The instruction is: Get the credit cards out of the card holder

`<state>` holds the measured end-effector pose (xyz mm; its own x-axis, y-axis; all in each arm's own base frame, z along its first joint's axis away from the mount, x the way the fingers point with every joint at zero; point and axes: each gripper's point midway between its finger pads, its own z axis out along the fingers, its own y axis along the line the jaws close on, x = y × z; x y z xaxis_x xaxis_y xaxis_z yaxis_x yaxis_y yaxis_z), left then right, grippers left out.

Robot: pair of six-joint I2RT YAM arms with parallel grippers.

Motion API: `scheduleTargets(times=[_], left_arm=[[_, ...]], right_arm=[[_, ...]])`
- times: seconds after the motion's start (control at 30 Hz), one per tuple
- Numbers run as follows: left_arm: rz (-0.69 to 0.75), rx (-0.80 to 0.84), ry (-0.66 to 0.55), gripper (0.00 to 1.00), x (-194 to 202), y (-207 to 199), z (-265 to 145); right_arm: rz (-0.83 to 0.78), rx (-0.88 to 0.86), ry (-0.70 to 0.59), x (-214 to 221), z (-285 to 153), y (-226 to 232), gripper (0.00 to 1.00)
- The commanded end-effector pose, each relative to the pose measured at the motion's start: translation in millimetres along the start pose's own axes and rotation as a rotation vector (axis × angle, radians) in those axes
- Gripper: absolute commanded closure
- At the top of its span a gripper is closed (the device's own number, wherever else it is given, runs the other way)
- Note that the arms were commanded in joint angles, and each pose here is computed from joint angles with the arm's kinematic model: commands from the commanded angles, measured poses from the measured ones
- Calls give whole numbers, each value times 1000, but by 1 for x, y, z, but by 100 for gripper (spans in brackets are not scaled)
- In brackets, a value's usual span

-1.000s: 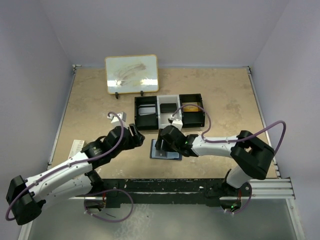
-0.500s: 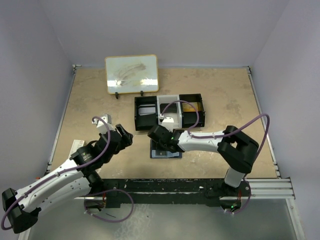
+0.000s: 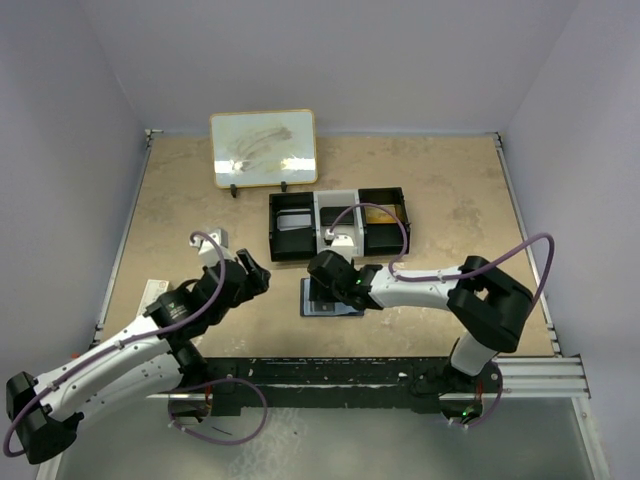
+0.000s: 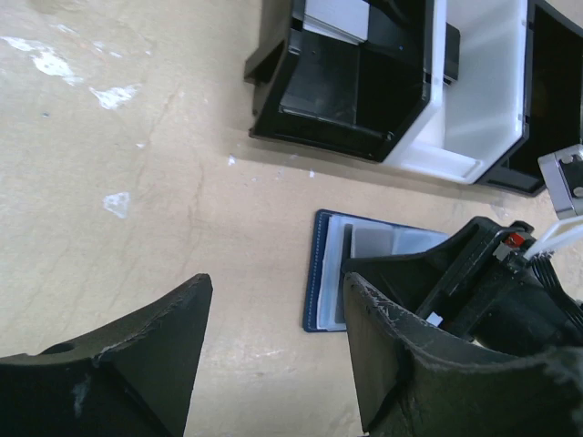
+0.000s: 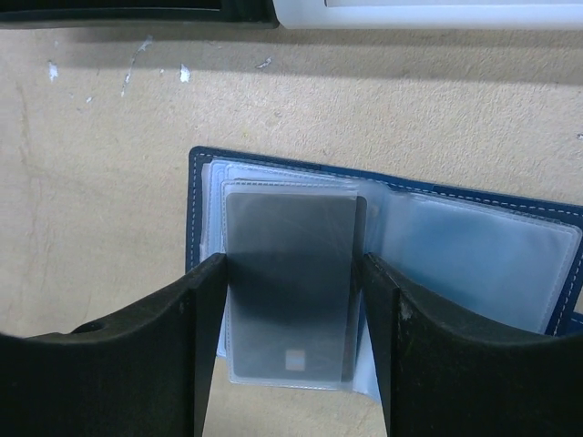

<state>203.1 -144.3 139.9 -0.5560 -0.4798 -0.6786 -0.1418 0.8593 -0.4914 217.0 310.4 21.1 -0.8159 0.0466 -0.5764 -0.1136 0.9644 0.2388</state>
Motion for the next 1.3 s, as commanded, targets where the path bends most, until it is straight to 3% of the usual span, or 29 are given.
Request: scheduleTargets(times=[0.0,0.47,1.0,1.27], left_arm=[[-2,110,48,42,7,-27,0],[-49,379,282,43,80,-70,24],[-58,430,302,59,103,-77,41],[-64,428,289,61,108,-76,50]], right_arm=[[7,-59,182,51,13,-12,37],[83,-119,183,48,15,-17,41],[89,-136,192,49,16,-16,41],[89,-144,199,50,17,-16,41]])
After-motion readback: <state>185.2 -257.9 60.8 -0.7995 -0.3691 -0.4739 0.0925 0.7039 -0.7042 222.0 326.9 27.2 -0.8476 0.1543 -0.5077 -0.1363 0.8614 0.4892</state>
